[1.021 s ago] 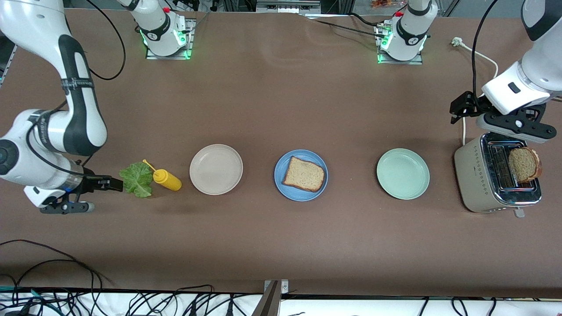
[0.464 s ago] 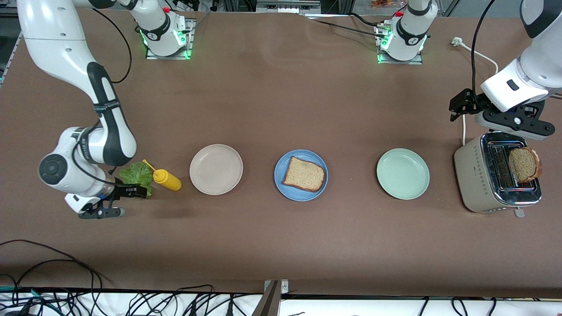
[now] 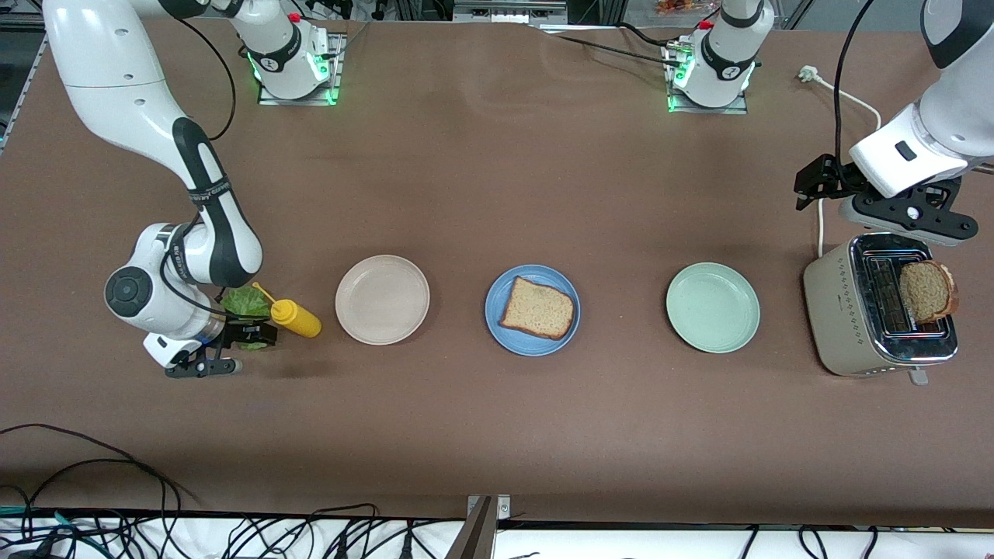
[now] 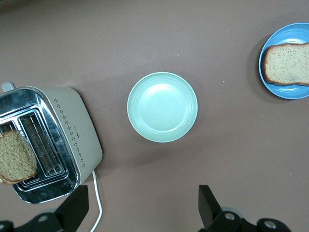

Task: Make sandwich in blue plate with both arms
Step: 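Grasp the green lettuce leaf with the right gripper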

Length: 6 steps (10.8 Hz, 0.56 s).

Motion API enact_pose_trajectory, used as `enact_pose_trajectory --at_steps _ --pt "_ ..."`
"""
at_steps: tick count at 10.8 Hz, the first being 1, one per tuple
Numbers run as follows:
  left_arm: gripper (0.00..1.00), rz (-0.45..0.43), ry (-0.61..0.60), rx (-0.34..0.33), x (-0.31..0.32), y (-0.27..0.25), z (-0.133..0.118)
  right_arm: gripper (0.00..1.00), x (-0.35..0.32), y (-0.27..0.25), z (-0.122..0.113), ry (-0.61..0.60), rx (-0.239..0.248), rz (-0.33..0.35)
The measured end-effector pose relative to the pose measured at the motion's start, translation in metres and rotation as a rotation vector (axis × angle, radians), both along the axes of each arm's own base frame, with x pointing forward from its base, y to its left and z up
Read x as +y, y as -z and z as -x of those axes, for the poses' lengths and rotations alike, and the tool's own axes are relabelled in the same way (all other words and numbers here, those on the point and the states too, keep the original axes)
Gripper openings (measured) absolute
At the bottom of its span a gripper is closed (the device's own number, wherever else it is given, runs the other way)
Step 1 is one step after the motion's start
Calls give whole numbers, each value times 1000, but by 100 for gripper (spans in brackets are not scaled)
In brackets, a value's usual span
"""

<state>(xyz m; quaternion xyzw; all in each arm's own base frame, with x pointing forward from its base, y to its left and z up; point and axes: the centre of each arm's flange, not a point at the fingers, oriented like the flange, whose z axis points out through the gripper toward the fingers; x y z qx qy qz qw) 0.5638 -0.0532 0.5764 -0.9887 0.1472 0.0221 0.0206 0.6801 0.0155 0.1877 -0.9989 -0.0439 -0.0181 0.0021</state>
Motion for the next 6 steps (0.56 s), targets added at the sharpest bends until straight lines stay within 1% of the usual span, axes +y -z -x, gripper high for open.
enact_pose_trajectory --at_steps 2,3,4,5,6 --pt "100 0 -1 2 1 0 0 100 0 0 0 0 -1 0" --pt "100 0 -1 4 1 0 0 95 0 0 0 0 -1 0" --pt "100 -1 -1 5 1 0 1 94 1 0 0 -4 -1 0" --pt "100 -1 -1 5 1 0 1 85 1 -1 0 -29 -3 0" --pt "100 -1 -1 5 1 0 1 69 1 -1 -1 -64 -7 1"
